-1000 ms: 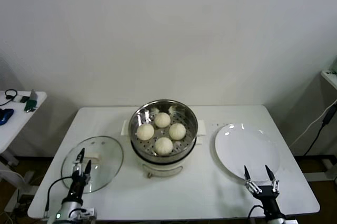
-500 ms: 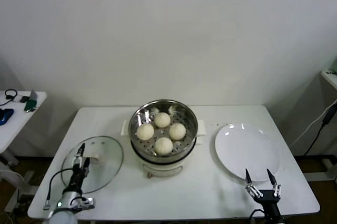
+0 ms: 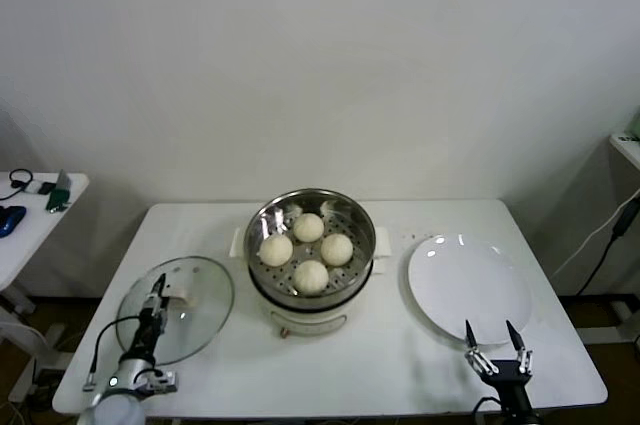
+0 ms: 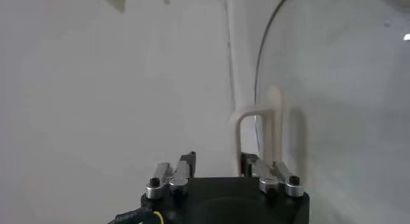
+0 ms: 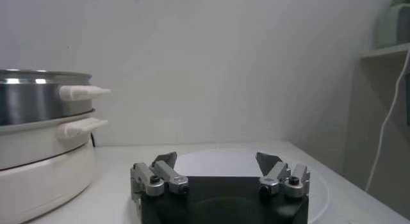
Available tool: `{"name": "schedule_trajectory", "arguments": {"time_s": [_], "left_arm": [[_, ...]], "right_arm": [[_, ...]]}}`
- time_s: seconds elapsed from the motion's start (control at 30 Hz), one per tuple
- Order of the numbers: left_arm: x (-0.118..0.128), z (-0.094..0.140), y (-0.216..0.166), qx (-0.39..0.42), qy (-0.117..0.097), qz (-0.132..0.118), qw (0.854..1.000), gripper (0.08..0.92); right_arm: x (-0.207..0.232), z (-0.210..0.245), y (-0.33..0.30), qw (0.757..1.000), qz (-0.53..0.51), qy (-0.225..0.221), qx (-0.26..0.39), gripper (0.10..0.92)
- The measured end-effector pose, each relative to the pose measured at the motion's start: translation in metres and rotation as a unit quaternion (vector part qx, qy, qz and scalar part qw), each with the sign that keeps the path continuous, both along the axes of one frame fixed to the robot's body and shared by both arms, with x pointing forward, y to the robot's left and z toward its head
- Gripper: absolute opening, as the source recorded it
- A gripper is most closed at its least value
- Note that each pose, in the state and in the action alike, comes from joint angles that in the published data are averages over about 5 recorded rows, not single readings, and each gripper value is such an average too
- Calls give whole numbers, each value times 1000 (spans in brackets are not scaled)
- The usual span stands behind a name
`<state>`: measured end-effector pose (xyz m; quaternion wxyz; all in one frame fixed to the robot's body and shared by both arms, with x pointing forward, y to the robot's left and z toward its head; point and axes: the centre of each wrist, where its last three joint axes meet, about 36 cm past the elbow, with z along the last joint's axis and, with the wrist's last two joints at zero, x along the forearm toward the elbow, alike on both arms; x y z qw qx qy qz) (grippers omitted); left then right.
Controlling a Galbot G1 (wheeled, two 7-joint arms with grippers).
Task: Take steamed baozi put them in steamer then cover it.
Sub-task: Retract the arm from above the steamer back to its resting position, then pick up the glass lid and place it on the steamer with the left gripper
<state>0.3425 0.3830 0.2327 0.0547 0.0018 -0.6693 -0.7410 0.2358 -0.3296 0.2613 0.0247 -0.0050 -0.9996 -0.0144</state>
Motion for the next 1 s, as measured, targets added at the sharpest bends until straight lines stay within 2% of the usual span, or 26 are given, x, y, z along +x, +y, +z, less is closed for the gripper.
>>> {"name": "schedule_trajectory", "arguments": {"time_s": [0.33, 0.43, 0.57, 0.77, 1.0], "left_arm": [[0, -5, 0, -3, -2, -1, 1000, 167], [2, -1, 2, -5, -8, 3, 1000, 136], [5, 11, 7, -10, -19, 12, 1000, 136], [14, 56, 12, -30, -46, 37, 998, 136], [28, 141, 3, -52, -84, 83, 992, 136]], "right_arm": [[4, 1, 3, 1000, -2, -6, -1, 823], [5, 2, 4, 1000, -2, -8, -2, 823], [5, 4, 3, 1000, -2, -7, -6, 822], [4, 9, 1, 1000, -1, 2, -18, 823], [3, 13, 0, 999, -1, 16, -34, 823]]}}
